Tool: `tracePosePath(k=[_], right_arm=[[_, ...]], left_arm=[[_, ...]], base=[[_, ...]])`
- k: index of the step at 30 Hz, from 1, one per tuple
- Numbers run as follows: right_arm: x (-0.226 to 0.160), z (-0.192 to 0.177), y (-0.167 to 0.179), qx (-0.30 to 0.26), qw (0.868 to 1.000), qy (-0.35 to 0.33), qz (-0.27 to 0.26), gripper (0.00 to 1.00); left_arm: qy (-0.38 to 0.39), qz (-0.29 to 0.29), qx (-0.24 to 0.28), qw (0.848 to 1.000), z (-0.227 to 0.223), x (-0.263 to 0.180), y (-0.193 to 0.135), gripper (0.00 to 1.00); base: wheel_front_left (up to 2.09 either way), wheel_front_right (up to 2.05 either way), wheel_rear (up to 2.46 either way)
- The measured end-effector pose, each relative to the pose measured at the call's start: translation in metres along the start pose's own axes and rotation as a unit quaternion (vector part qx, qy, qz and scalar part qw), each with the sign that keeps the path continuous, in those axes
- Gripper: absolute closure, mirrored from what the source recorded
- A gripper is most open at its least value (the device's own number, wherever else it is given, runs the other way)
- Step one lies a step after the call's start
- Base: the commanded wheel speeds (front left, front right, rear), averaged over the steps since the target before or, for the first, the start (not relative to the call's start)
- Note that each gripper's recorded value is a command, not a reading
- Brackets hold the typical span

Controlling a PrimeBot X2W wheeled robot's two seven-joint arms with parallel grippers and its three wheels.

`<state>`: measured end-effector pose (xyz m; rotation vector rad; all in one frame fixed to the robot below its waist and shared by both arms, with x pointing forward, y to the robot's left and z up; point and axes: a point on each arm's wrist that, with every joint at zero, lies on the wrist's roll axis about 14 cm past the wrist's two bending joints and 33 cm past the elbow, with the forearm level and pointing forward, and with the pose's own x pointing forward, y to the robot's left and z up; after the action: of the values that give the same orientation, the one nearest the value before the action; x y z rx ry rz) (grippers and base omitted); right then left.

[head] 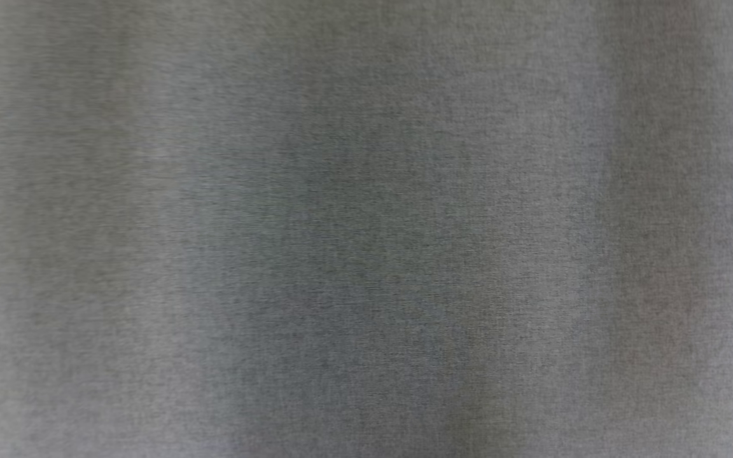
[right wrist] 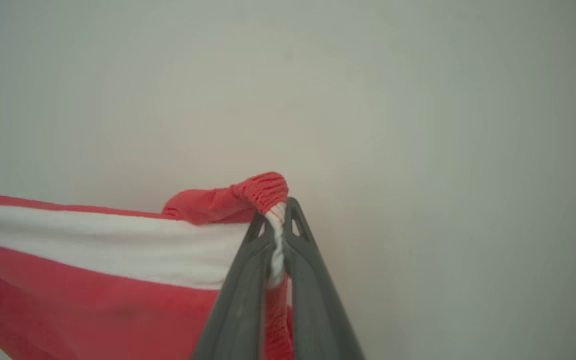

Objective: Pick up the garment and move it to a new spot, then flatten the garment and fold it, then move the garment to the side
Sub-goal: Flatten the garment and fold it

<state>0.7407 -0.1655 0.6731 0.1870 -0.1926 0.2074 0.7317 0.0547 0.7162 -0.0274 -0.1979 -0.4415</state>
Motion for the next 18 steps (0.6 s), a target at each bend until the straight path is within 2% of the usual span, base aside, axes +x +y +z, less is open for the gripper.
tracePosePath(k=[9, 18], right_arm=[[0.003, -0.005, -0.008, -0.022, 1.0, 0.01, -0.012, 1.0], [-0.003, 0.013, -0.007, -0.025, 1.0, 0.0, -0.017, 1.0]], left_arm=[[-0.01, -0.003, -0.017, 1.0, -0.007, 0.014, -0.008, 1.0], [-0.031, 0.004, -0.019, 0.999, 0.011, 0.006, -0.006, 1.0]], base=[[0.0, 0.0, 0.0], [0.0, 0.0, 0.0]])
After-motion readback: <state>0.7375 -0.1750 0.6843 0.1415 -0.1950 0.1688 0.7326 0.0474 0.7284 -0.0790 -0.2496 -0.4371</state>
